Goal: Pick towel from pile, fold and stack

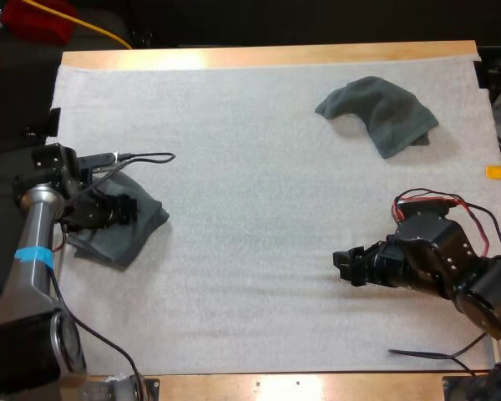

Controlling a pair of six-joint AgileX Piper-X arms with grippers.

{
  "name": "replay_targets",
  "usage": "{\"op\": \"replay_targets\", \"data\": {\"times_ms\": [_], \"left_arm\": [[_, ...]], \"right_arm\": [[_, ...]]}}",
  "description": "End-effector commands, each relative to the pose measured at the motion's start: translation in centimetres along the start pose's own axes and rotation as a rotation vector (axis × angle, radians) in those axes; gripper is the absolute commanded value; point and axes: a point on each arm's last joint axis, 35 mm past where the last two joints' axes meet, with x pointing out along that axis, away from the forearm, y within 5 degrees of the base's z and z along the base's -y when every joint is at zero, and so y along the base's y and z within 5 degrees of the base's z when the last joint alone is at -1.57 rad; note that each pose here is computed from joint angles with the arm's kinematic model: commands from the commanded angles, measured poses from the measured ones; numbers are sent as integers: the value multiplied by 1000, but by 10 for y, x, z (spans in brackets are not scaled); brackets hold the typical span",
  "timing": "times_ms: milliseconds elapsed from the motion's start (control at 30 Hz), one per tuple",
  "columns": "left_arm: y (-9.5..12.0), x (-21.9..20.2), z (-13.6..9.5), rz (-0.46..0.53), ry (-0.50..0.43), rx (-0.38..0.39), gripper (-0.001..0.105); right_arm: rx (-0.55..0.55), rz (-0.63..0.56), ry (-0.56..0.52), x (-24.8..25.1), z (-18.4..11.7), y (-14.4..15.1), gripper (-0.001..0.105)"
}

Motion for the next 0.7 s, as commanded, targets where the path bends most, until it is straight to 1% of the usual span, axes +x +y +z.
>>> {"op": "replay_targets", "data": {"times_ms": [0, 233, 367, 433, 567, 667], "left_arm": [[-1, 1, 2, 9, -8, 6, 70], [-1, 3, 3, 3, 2, 4, 70], [-6, -13, 9, -46, -6, 6, 70], [-9, -25, 12, -77, -15, 19, 70], [-16, -56, 15, -103, -98, 44, 70], [-21, -80, 11, -110, -167, 61, 70]], "right_arm": [[-8, 7, -1, -3, 0, 1, 69], [-8, 7, -1, -3, 0, 1, 69], [-8, 7, -1, -3, 0, 1, 69], [-8, 7, -1, -3, 0, 1, 69], [-8, 7, -1, -3, 0, 1, 69], [-8, 7, -2, -3, 0, 1, 69]]}}
